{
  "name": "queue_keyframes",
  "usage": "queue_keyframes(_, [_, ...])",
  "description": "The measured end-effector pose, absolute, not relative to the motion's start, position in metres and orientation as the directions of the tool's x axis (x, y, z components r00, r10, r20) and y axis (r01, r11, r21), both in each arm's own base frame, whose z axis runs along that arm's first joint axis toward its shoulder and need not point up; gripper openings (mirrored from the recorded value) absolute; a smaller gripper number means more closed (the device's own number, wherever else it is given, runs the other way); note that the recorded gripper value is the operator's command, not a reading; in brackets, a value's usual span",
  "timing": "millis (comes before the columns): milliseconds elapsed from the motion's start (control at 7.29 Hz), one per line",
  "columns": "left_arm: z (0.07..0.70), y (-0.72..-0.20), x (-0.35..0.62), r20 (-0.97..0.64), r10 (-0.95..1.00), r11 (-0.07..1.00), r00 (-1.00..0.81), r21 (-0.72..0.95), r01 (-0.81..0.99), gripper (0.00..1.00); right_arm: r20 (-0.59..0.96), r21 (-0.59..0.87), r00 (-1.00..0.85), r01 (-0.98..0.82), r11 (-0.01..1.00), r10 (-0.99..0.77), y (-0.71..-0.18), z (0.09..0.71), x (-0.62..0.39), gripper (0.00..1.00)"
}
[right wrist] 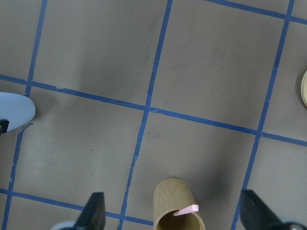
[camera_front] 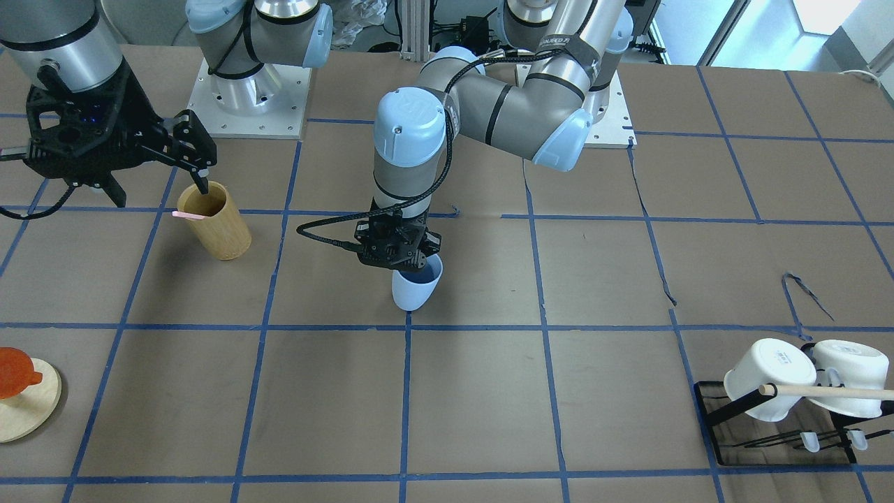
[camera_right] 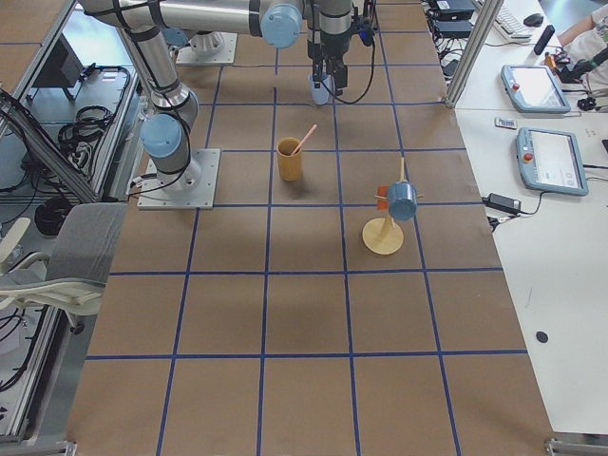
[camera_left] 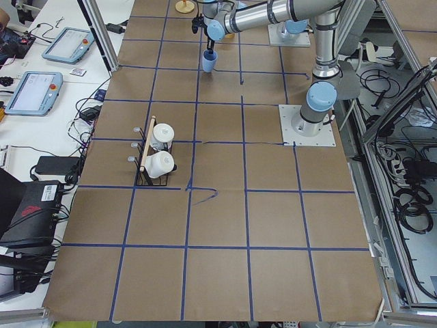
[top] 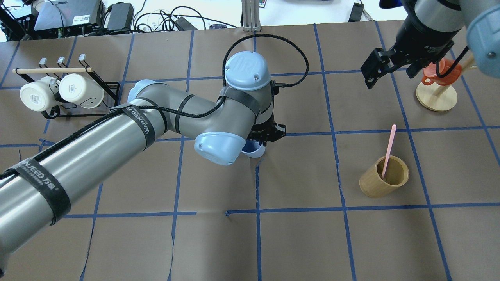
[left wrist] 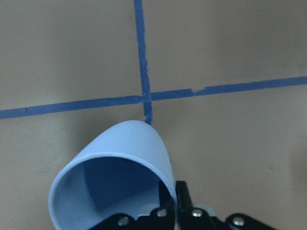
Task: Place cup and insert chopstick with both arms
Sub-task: 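Carry the blue cup to the table centre and release it upright, then move the right gripper to the pink straw while the left arm withdraws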
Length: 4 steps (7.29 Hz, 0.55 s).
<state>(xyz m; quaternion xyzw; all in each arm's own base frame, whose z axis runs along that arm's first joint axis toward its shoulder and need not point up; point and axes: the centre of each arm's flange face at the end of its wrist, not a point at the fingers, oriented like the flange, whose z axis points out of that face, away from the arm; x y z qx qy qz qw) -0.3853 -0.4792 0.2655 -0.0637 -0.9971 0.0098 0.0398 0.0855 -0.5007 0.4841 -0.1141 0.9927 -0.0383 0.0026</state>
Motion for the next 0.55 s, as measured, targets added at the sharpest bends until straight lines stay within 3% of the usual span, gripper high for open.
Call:
queue_keyframes(274, [0.281, -0.492, -0.379, 0.086, 0.123, 0.992, -0.989, -0.048, 0.119, 1.0, -0.001, -0.059, -0.973, -0.232, 0.971, -0.232, -0.494, 0.474, 0.085, 1.0])
queue_keyframes(548, [0.352, -0.529, -0.336, 0.093, 0.072, 0.997, -0.993, -0.049, 0.067, 1.0, -0.005, -0.034, -0.973, -0.232, 0.972, -0.233, -0.491, 0.457, 0.064, 1.0])
